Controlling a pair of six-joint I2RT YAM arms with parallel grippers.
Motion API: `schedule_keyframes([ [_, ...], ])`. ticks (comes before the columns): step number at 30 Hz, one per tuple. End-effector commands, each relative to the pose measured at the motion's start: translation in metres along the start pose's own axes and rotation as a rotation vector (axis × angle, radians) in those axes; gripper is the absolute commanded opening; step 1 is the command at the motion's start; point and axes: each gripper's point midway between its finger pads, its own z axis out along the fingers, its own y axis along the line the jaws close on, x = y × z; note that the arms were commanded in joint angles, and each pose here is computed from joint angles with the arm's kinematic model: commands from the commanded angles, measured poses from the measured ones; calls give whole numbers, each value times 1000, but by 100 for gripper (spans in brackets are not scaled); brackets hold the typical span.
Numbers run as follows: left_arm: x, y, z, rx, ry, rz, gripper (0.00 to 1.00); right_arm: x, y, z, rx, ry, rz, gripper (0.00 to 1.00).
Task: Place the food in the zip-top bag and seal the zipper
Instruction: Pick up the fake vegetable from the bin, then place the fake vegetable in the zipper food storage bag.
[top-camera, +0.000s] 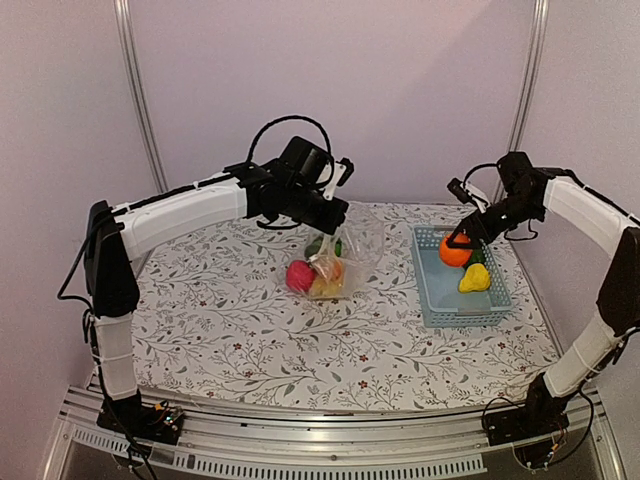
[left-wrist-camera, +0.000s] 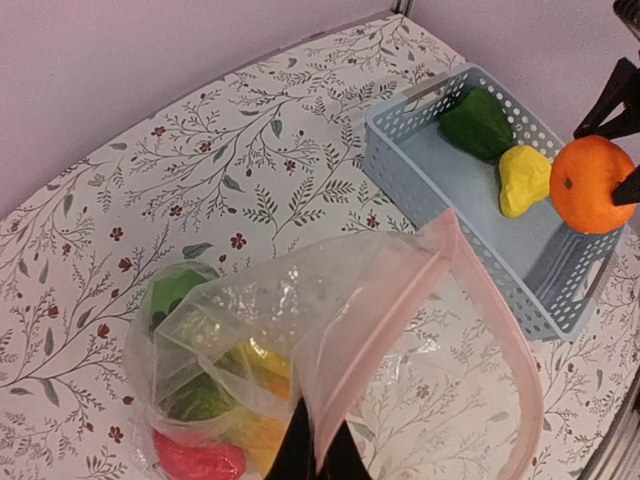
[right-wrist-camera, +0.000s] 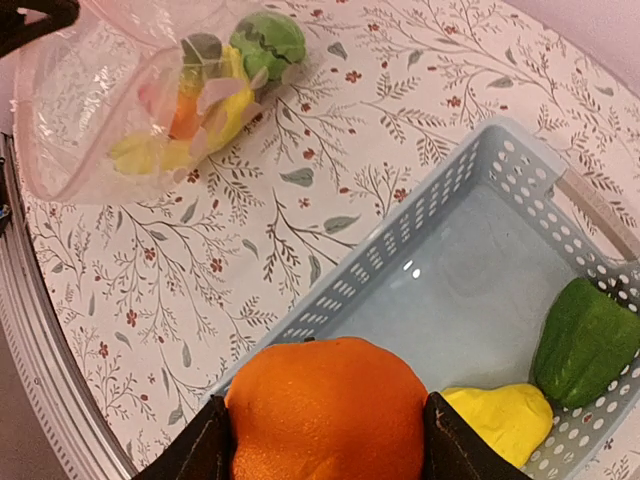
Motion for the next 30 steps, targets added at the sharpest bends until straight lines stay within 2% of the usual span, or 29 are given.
schedule_keyframes([
  [1, -6, -6, 3, 23, -34, -29, 0, -45, 39, -31, -158, -172, -46, 37],
  [7, -8, -9, 7, 42, -43, -58, 0, -85, 73, -52, -306, -291, -112, 37],
  [19, -17, -13, 2, 70, -74, -104, 0, -127, 165, -35, -522, -344, -334, 38],
  [22, -22, -13, -5, 74, -90, -109, 0, -135, 173, -21, -528, -332, -347, 38],
  [28, -25, -18, -20, 108, -112, -115, 0, -152, 156, 10, -500, -325, -294, 38],
  [30, -26, -18, -23, 109, -123, -117, 0, -156, 152, 19, -486, -310, -277, 45],
])
